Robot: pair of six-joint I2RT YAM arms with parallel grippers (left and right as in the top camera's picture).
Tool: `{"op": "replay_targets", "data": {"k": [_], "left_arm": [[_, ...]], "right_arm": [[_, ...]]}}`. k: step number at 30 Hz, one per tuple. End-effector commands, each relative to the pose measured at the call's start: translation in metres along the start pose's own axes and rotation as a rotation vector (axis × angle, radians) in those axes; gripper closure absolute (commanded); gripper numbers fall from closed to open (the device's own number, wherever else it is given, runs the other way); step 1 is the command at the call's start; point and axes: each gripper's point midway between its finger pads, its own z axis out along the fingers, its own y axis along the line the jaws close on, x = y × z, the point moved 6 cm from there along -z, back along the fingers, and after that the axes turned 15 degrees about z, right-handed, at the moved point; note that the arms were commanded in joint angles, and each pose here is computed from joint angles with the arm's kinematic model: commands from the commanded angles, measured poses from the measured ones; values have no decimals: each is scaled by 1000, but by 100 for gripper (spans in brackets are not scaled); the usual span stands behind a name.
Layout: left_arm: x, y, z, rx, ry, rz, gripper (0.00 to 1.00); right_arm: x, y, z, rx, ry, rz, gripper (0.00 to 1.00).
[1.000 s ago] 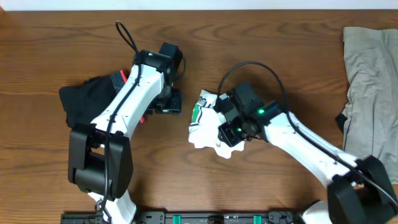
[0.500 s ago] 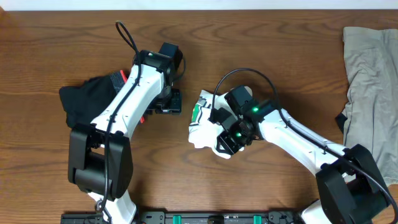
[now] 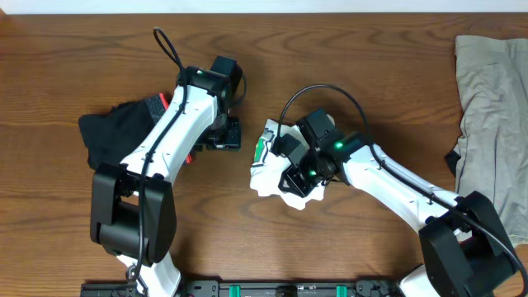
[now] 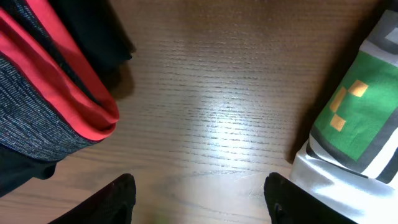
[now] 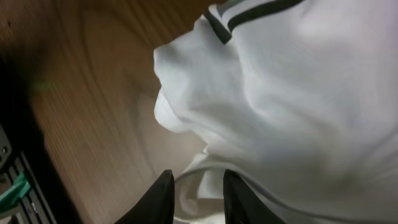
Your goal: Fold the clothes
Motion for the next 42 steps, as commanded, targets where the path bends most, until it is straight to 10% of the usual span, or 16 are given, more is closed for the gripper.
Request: {"op": "replay_targets", "data": {"k": [1,17,26,36,42], "left_arm": [[1,2,4,-17,18,6,32],[3,2,4,-17,27,7,32],[3,2,4,-17,27,7,32],[11,2,4,-14,70,9,32],[9,-33,2,249,61,20,32]], "right_arm": [[1,0,3,-3,10,-13,76],[50,-11,17,-33,174,14,82],[70,-49,-17,453,162,396,89],[53,-53,-46,447,-34,545,67],[32,-46,-43,204,-80,572,61]]}}
